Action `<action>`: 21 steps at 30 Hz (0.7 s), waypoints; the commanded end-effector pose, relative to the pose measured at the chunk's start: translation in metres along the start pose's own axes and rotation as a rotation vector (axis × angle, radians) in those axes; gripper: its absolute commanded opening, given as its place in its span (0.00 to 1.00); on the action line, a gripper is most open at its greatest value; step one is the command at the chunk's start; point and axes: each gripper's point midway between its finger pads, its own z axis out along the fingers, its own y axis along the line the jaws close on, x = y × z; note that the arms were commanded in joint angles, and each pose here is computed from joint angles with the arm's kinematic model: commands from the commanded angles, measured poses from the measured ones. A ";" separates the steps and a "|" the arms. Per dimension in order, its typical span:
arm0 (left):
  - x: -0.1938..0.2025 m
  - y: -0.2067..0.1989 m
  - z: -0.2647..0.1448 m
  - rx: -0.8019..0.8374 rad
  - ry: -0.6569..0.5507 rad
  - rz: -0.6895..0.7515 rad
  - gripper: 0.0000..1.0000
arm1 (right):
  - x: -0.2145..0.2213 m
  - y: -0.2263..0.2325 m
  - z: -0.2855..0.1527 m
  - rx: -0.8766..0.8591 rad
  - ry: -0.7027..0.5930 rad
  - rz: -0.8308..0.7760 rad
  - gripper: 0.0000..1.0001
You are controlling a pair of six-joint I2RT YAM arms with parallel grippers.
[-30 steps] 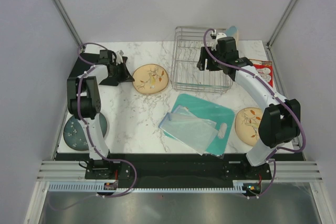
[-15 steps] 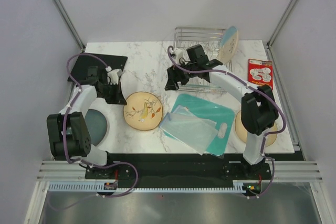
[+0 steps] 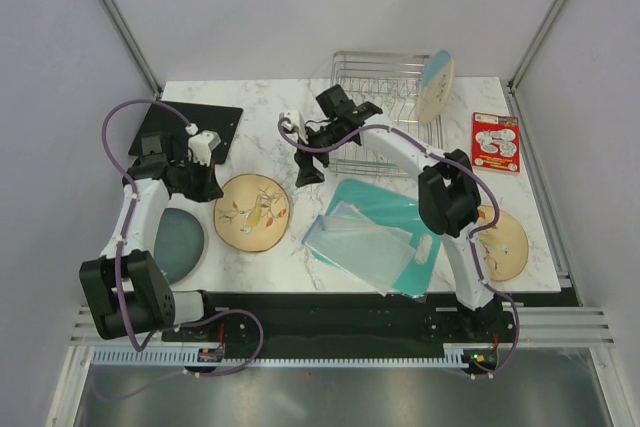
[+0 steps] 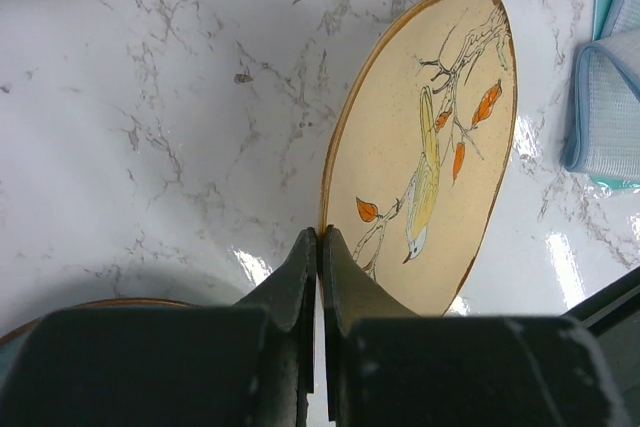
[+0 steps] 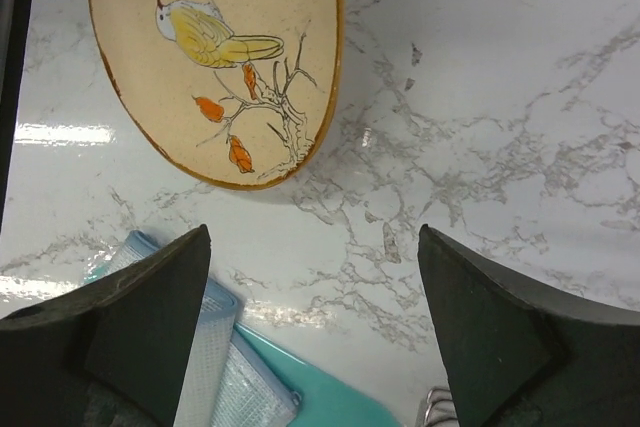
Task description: Load the plates into the dish rack
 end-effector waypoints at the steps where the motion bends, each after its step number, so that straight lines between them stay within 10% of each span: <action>1: -0.042 -0.005 -0.012 0.041 -0.143 0.172 0.02 | -0.001 0.016 0.012 -0.151 -0.062 -0.182 0.91; 21: -0.080 -0.015 -0.021 0.072 -0.307 0.242 0.02 | -0.032 0.021 0.100 -0.280 -0.259 -0.005 0.89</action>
